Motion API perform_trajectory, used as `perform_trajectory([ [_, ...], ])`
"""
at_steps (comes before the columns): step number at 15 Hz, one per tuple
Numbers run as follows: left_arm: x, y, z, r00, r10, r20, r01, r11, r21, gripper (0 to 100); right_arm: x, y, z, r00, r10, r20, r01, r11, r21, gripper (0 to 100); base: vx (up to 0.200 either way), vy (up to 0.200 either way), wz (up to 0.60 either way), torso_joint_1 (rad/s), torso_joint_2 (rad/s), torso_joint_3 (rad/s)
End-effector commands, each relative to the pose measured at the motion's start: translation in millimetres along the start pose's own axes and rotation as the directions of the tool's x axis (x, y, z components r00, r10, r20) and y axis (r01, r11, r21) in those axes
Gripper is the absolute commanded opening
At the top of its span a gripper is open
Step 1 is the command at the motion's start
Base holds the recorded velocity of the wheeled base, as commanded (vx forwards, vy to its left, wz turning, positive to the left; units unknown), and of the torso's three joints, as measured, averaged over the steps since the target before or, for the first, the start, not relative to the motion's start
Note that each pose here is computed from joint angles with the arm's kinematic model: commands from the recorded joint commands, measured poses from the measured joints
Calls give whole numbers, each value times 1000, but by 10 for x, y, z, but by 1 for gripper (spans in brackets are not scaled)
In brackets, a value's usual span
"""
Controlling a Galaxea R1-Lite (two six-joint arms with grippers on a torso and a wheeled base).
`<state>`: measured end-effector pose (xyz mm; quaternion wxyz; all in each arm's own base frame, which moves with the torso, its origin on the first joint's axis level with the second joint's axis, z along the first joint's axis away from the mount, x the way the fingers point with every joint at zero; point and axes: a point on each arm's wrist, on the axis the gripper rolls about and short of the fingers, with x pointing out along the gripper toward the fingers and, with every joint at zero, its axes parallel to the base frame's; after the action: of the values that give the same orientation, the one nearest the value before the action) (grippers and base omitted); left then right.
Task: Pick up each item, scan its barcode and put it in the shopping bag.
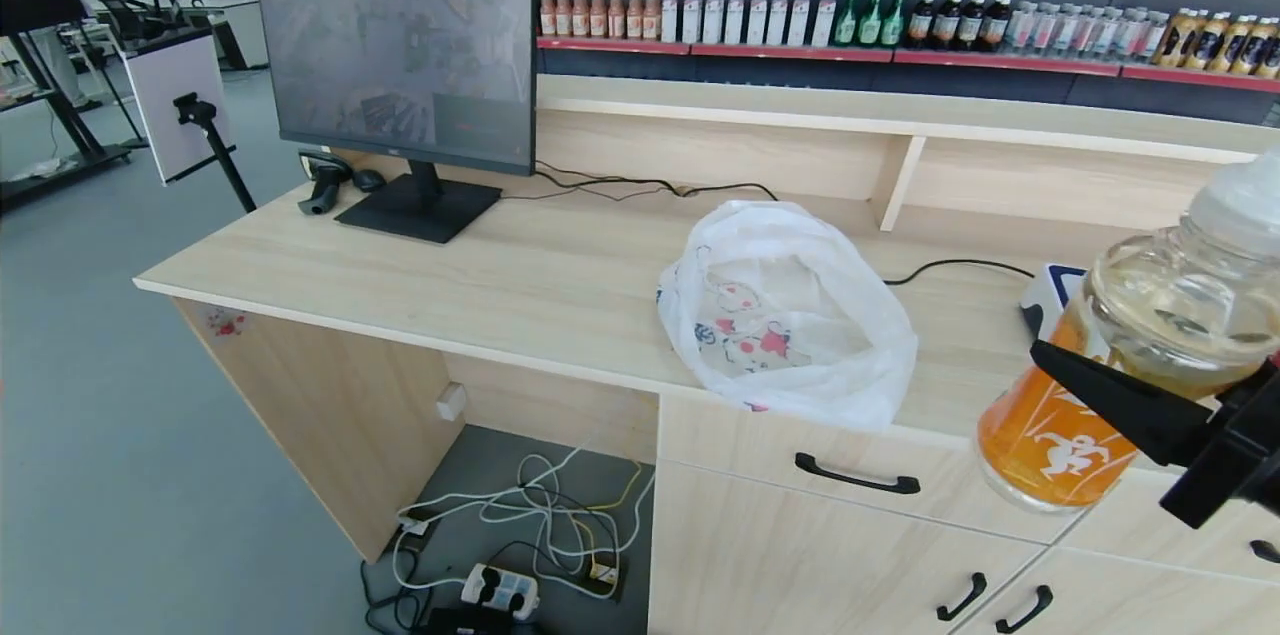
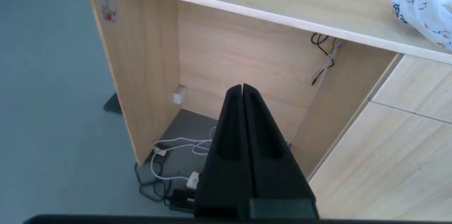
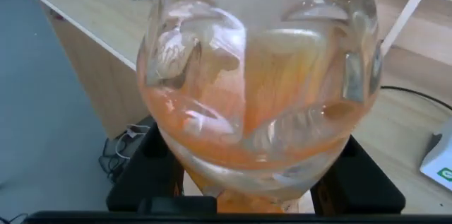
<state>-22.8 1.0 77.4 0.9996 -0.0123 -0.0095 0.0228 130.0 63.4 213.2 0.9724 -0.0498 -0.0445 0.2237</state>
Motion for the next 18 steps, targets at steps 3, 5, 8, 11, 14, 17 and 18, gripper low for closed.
perform_trajectory([
  [3, 0, 0, 0, 1000, 0, 0, 0, 1000, 1, 0, 815, 5, 193, 998, 56, 8, -56, 996, 76, 0, 0, 0, 0, 0, 0, 0],
  [5, 0, 0, 0, 1000, 0, 0, 0, 1000, 1, 0, 1076, 7, 187, 998, 54, 22, -56, 992, 112, 0, 0, 0, 0, 0, 0, 0],
  [8, 0, 0, 0, 1000, 0, 0, 0, 1000, 1, 0, 1447, 16, 58, 997, 49, 54, -57, 986, 155, 0, 0, 0, 0, 0, 0, 0],
  [11, 0, 0, 0, 1000, 0, 0, 0, 1000, 1, 0, 1786, 59, -257, 994, 93, 60, -101, 982, 157, 0, 0, 0, 0, 0, 0, 0],
  [14, 0, 0, 0, 1000, 0, 0, 0, 1000, 4, 0, 2061, 64, -331, 993, 96, 71, -106, 982, 156, 0, 0, 0, 0, 0, 0, 0],
  [17, 0, 0, 0, 1000, 0, 0, 0, 1000, 4, 0, 2254, -25, -434, 992, 102, 78, -113, 982, 151, 0, 0, 0, 0, 0, 0, 0],
  [18, 0, 0, 0, 1000, 0, 0, 0, 1000, 4, 0, 2295, -34, -494, 990, 112, 83, -123, 981, 149, 0, 0, 0, 0, 0, 0, 0],
])
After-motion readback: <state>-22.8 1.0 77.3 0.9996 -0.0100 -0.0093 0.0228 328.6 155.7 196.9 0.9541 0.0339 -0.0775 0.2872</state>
